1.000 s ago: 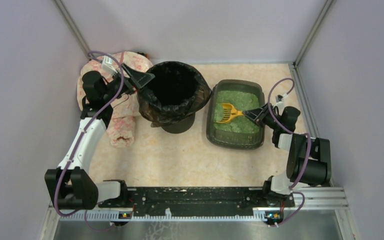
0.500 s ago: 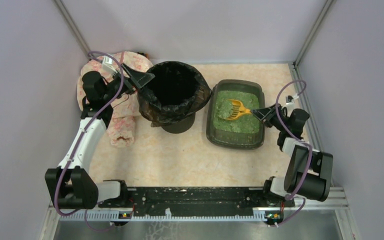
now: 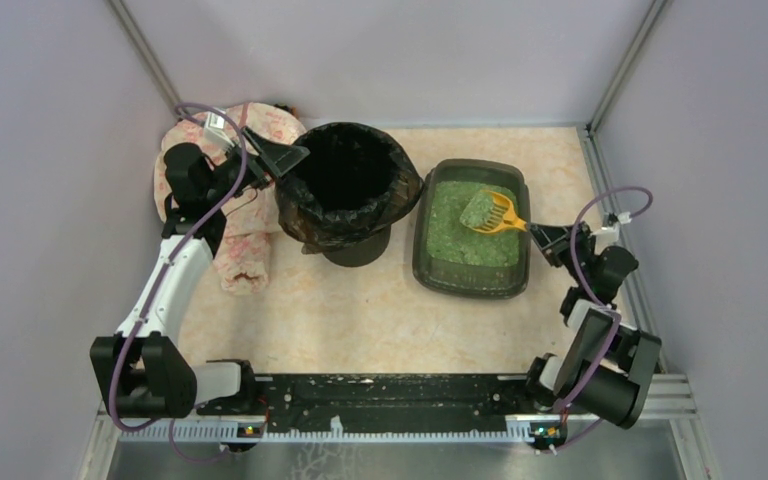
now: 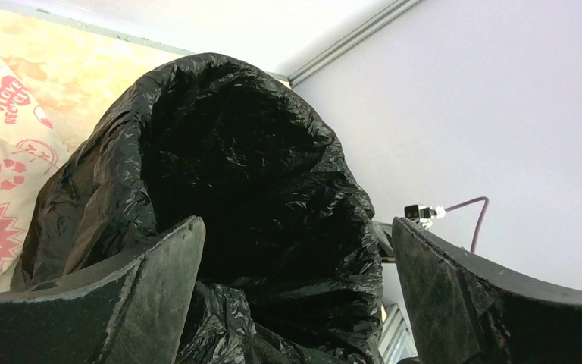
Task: Clean the litter box
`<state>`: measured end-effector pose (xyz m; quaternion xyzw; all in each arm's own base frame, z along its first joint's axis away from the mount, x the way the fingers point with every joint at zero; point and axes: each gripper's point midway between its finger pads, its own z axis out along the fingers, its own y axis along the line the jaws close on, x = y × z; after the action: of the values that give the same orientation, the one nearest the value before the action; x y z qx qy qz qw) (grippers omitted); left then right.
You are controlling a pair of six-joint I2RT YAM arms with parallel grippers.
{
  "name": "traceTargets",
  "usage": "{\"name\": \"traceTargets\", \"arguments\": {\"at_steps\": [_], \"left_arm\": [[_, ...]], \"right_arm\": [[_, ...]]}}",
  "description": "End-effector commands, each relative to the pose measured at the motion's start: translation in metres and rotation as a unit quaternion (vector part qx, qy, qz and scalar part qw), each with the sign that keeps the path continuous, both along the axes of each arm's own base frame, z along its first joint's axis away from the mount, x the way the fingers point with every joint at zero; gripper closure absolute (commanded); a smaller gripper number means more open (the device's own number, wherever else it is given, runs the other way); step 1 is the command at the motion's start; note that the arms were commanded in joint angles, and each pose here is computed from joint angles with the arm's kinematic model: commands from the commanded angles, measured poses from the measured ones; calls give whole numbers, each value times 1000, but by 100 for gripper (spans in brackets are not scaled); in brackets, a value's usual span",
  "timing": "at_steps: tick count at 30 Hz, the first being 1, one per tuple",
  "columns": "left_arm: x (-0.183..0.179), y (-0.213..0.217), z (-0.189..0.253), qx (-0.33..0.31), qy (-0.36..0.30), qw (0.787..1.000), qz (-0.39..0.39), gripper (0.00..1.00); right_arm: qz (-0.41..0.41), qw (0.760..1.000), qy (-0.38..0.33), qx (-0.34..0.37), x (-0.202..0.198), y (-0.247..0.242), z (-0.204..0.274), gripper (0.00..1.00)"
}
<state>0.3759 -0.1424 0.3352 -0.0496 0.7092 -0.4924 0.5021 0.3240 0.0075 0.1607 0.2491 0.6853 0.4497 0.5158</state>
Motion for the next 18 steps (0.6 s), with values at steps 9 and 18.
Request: {"name": "traceTargets", "arguments": {"at_steps": [9, 18], "left_arm": [[-3, -3, -6, -5, 4, 1000, -16, 1], [-3, -4, -8, -11, 9, 1000, -21, 1]], "right_arm": [[4, 982, -70, 175, -15, -7, 33, 100], [-18, 983, -60, 173, -18, -15, 22, 100]]}}
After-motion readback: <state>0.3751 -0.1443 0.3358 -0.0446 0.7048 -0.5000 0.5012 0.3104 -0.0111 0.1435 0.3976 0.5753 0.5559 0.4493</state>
